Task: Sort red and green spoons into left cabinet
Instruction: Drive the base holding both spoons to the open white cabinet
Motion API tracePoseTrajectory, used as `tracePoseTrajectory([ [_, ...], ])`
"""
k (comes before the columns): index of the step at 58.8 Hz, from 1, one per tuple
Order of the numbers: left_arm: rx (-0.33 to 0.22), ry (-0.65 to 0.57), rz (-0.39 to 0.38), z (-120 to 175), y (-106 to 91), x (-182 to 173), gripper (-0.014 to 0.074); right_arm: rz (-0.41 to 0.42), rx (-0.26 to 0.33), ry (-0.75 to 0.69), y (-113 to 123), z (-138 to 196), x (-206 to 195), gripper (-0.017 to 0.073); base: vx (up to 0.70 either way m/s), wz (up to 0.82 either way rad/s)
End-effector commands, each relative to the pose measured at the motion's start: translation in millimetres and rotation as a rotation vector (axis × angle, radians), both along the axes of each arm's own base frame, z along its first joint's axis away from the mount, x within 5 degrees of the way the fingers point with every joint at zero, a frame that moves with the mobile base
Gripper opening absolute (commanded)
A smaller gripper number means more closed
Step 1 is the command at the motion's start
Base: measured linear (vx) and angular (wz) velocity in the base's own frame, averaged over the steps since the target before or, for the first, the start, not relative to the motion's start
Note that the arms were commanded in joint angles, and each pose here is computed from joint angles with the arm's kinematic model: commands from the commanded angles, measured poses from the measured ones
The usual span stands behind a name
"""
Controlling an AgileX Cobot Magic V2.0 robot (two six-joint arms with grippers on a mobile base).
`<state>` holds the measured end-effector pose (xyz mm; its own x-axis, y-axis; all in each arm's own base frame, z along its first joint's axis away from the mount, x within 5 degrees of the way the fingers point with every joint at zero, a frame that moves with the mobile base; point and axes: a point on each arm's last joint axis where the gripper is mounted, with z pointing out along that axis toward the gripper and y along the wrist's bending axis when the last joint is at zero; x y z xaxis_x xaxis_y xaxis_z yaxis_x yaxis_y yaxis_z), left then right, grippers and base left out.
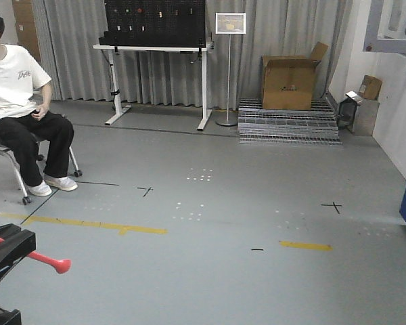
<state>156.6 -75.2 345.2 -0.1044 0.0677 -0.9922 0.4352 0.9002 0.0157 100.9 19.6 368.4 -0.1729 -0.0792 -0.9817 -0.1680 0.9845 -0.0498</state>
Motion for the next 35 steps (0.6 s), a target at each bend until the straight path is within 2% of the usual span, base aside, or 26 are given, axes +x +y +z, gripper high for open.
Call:
tracePoseTrajectory([
  [1, -0.067, -0.103, 0.001, 19.1, 0.1, -1.0, 0.0, 0.031, -0.002, -0.093, 1.9, 16.0, -1.3, -0.0001, 0.69, 0.04],
  [35, -0.067, -0.102, 0.001, 19.0, 0.1, -1.0, 0.0, 0.031, -0.002, -0.093, 1.9, 16.0, -1.3, -0.0001, 0.69, 0.0],
])
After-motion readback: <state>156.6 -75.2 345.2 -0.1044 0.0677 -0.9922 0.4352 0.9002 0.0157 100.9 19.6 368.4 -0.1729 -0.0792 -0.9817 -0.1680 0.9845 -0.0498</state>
